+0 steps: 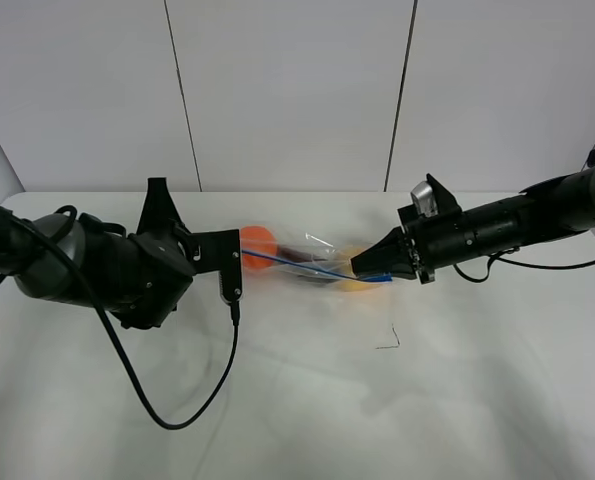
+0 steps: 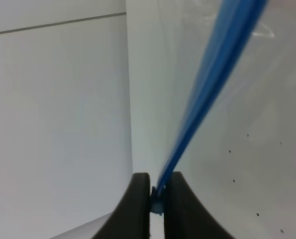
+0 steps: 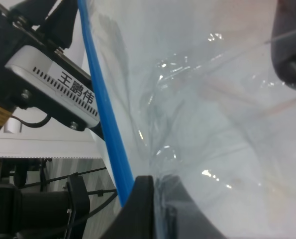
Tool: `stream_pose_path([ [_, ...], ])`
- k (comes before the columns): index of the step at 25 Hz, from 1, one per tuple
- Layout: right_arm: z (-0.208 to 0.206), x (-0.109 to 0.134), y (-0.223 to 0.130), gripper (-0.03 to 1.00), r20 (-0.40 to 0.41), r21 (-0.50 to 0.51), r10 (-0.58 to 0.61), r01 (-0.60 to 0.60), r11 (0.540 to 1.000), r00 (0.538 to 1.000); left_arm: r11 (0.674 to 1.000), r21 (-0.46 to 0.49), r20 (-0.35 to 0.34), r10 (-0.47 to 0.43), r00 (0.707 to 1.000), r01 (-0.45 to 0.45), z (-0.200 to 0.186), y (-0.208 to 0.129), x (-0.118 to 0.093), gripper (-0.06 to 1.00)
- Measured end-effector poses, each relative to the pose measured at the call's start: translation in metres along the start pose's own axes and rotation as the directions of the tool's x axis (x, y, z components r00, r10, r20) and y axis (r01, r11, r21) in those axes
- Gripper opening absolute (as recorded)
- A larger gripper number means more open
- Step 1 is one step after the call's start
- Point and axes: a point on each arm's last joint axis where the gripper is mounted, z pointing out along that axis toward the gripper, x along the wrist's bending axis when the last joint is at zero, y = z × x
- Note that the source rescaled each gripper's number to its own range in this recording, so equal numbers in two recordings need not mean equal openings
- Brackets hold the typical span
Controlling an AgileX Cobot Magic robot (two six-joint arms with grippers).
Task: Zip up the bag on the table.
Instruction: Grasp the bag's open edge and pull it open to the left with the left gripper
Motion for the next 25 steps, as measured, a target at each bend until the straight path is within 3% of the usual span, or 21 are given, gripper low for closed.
stream_pose_path([
  [13, 0.0, 0.0004, 0.0007, 0.0, -0.004, -0.007, 0.003, -0.004, 1.0, 1.0, 1.0, -0.007, 0.016, -0.008, 1.0, 0.009, 0.0042, -0.0029, 0.0004, 0.0],
  [15, 0.0, 0.0003, 0.0005, 0.0, -0.003, -0.006, 0.003, -0.003, 1.0, 1.0, 1.0, -0.008, 0.019, -0.01, 1.0, 0.01, 0.0046, -0.0032, 0.0003, 0.04],
  [18, 0.0, -0.0005, -0.0009, 0.0, 0.005, 0.01, -0.005, 0.005, 1.0, 1.0, 0.999, 0.024, 0.013, -0.028, 1.0, 0.028, 0.0071, -0.008, 0.0018, 0.23],
  [21, 0.0, -0.0006, -0.0011, 0.0, 0.007, 0.012, -0.006, 0.006, 1.0, 1.0, 0.997, 0.03, 0.011, -0.069, 0.998, 0.069, 0.0074, -0.0088, 0.002, 0.52],
  [23, 0.0, -0.0006, -0.0011, 0.0, 0.007, 0.012, -0.006, 0.006, 1.0, 1.0, 0.995, 0.031, 0.011, -0.099, 0.995, 0.099, 0.0074, -0.0088, 0.002, 0.64],
  [25, 0.0, -0.0007, -0.0012, 0.0, 0.007, 0.013, -0.007, 0.006, 1.0, 1.0, 0.992, 0.031, 0.01, -0.119, 0.993, 0.118, 0.0074, -0.0088, 0.002, 0.69],
])
